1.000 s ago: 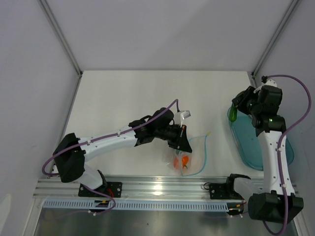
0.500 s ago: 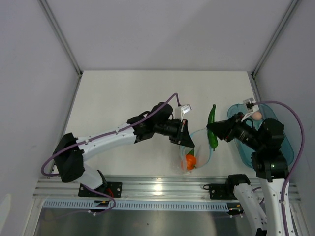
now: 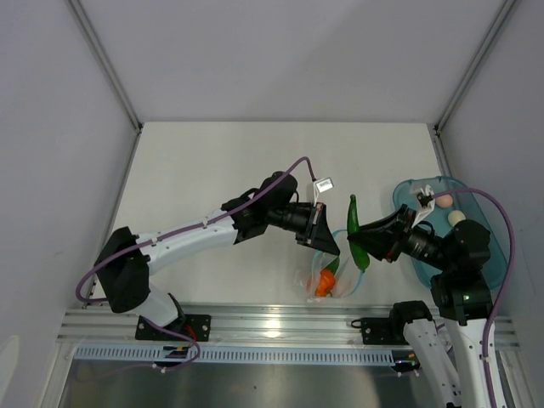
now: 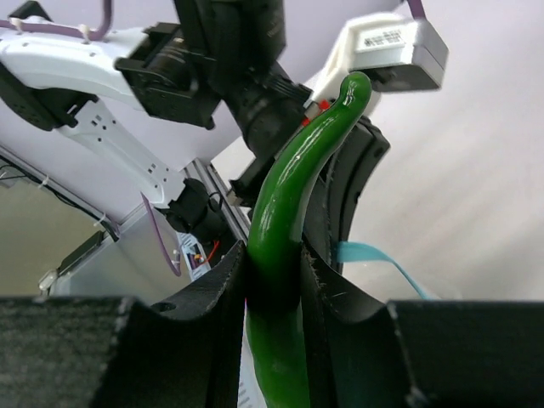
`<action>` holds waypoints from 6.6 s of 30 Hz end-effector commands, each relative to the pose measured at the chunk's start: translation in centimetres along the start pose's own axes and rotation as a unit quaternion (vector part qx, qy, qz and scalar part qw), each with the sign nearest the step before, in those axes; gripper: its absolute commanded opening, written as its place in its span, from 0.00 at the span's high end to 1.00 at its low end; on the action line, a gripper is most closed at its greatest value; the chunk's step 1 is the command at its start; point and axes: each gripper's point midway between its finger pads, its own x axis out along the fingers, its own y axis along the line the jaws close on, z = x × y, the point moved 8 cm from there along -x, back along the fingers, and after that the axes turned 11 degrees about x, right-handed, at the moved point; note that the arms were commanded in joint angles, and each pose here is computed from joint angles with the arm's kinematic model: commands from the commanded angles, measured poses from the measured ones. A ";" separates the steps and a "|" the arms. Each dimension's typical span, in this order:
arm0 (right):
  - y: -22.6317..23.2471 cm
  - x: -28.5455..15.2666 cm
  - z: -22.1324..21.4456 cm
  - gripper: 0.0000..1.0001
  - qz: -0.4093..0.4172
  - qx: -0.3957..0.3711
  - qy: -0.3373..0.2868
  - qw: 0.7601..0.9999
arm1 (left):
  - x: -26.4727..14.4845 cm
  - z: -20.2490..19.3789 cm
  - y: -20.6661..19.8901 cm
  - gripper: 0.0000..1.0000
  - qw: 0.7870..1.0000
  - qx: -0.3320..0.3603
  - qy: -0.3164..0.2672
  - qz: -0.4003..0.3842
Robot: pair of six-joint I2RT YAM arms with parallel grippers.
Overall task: Place the food in the zip-top bag and seal the zipper
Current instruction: Place the fake vegetable in the zipper food storage bag, then adjust the zipper food storage bag at the center of the board, then pick up the fake food from the bin.
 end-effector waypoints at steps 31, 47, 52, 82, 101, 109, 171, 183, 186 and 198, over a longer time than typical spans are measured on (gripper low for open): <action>0.4 1.9 -1.1 0.22 0.064 -0.052 0.004 0.997 | -0.5 0.5 -2.6 0.99 0.992 0.009 0.001 -0.127; 1.8 1.2 1.4 0.21 0.000 -0.053 -0.019 0.998 | -4.4 1.2 -3.3 0.99 0.996 0.006 -0.091 -0.017; 2.4 0.5 2.6 0.35 -0.085 0.019 -0.004 0.996 | -5.1 1.0 -2.9 0.99 0.995 0.002 -0.104 0.007; 0.1 2.2 -1.6 1.00 -0.070 0.149 0.156 0.974 | -6.1 0.4 -1.6 0.99 0.994 0.046 -0.080 0.053; -2.0 6.0 -0.1 1.00 -0.070 0.224 0.150 0.960 | -9.8 -2.2 -1.6 1.00 0.983 0.090 -0.093 0.133; -2.7 6.4 -0.5 0.62 -0.084 0.221 0.162 0.958 | -8.1 -2.4 -0.1 0.99 0.989 0.065 -0.064 0.120; -36.0 -7.7 3.7 0.05 -0.856 0.124 -0.377 0.332 | -6.5 -0.4 4.3 0.99 0.986 0.028 -0.010 0.161; -38.4 -8.5 2.0 0.09 -0.869 0.154 -0.357 0.307 | -5.3 0.7 5.3 0.99 0.990 0.015 0.000 0.143; -38.6 -8.4 2.3 0.08 -0.867 0.159 -0.362 0.303 | -5.5 0.7 5.4 0.99 0.989 0.013 0.000 0.145; -39.6 -8.7 3.9 0.03 -0.889 0.170 -0.299 0.302 | -5.5 0.5 5.9 0.99 0.990 0.008 0.003 0.142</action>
